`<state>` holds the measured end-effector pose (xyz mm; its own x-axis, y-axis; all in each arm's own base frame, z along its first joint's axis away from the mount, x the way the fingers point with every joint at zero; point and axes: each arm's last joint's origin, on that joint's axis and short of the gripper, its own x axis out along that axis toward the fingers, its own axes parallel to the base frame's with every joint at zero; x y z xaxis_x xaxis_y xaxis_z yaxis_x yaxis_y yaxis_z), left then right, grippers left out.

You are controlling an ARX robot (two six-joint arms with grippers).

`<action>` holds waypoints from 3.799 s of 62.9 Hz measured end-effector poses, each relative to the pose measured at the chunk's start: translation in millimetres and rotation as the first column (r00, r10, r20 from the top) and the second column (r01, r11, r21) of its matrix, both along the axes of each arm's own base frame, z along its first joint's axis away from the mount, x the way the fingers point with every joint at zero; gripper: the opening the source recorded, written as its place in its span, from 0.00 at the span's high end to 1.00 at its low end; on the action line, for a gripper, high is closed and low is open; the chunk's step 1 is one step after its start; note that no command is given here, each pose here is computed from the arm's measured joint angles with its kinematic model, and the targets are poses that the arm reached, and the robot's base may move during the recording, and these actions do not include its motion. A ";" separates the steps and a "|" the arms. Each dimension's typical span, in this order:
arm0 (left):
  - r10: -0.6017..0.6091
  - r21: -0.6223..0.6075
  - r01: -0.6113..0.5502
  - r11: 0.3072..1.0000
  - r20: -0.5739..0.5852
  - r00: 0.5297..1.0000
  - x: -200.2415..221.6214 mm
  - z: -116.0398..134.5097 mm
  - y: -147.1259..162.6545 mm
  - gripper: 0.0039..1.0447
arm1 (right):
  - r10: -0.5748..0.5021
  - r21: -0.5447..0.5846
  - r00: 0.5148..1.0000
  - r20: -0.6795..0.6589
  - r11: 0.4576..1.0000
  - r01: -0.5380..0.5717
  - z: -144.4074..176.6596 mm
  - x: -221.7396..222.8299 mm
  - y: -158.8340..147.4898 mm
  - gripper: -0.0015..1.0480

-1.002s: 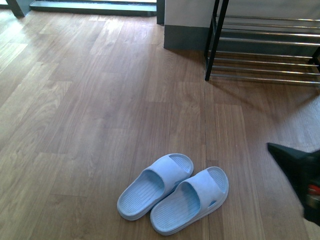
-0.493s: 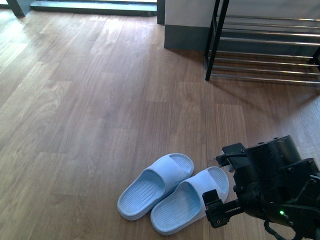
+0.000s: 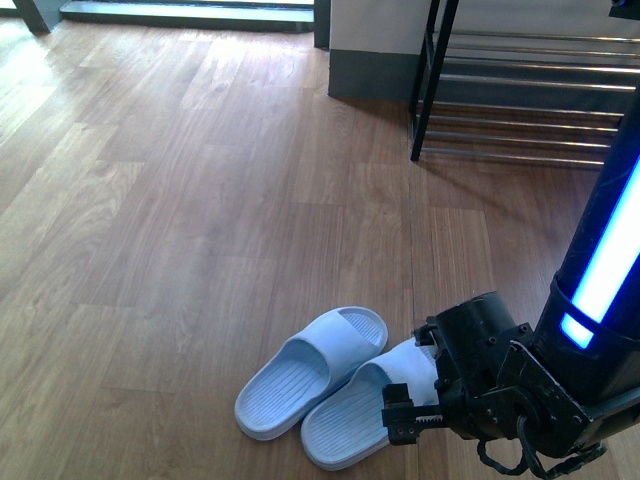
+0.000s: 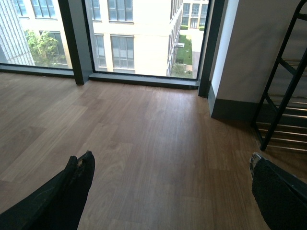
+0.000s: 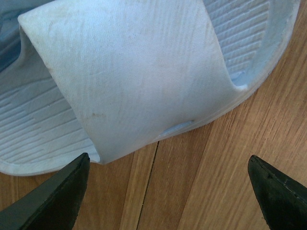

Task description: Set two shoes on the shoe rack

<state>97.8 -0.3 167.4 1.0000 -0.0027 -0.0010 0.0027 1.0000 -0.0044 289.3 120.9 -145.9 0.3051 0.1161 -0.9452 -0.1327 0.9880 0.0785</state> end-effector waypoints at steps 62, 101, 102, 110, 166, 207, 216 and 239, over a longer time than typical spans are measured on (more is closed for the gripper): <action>0.000 0.000 0.000 1.000 0.000 1.000 0.0 0.0 0.0 0.09 | -0.050 -0.108 0.994 0.097 0.992 0.060 -24.3 45.7 -0.2 0.68; 0.000 0.000 0.000 1.000 0.000 1.000 0.0 0.0 0.0 0.09 | 0.306 -0.343 0.914 0.269 0.917 -0.206 -22.7 44.5 -13.5 0.51; 0.000 0.000 0.000 1.000 0.000 1.000 0.0 0.0 0.0 0.09 | 0.296 -0.341 0.918 0.265 0.919 -0.198 -23.3 43.8 -15.0 0.48; 0.000 0.000 0.000 1.000 0.000 1.000 0.0 0.0 0.0 0.09 | 0.198 -0.298 0.954 0.225 0.946 -0.126 -27.0 40.0 -26.2 0.29; 0.000 0.000 0.000 1.000 0.000 1.000 0.0 0.0 0.0 0.09 | -0.295 -0.060 0.946 0.133 0.951 0.305 -39.7 20.1 -54.4 0.84; -0.001 0.000 0.001 1.000 0.000 1.000 0.0 0.0 0.0 0.09 | -0.221 -0.006 0.791 0.570 0.962 0.273 199.8 15.1 -128.1 0.98; 0.000 0.000 0.000 1.000 0.000 1.000 0.0 0.0 0.0 0.09 | -0.227 0.062 0.760 0.609 0.969 0.240 249.3 -10.8 -137.2 0.98; 0.000 0.000 0.000 1.000 0.000 1.000 0.0 0.0 0.0 0.09 | -0.253 0.187 0.679 0.689 0.967 0.171 312.4 -91.9 -154.4 0.98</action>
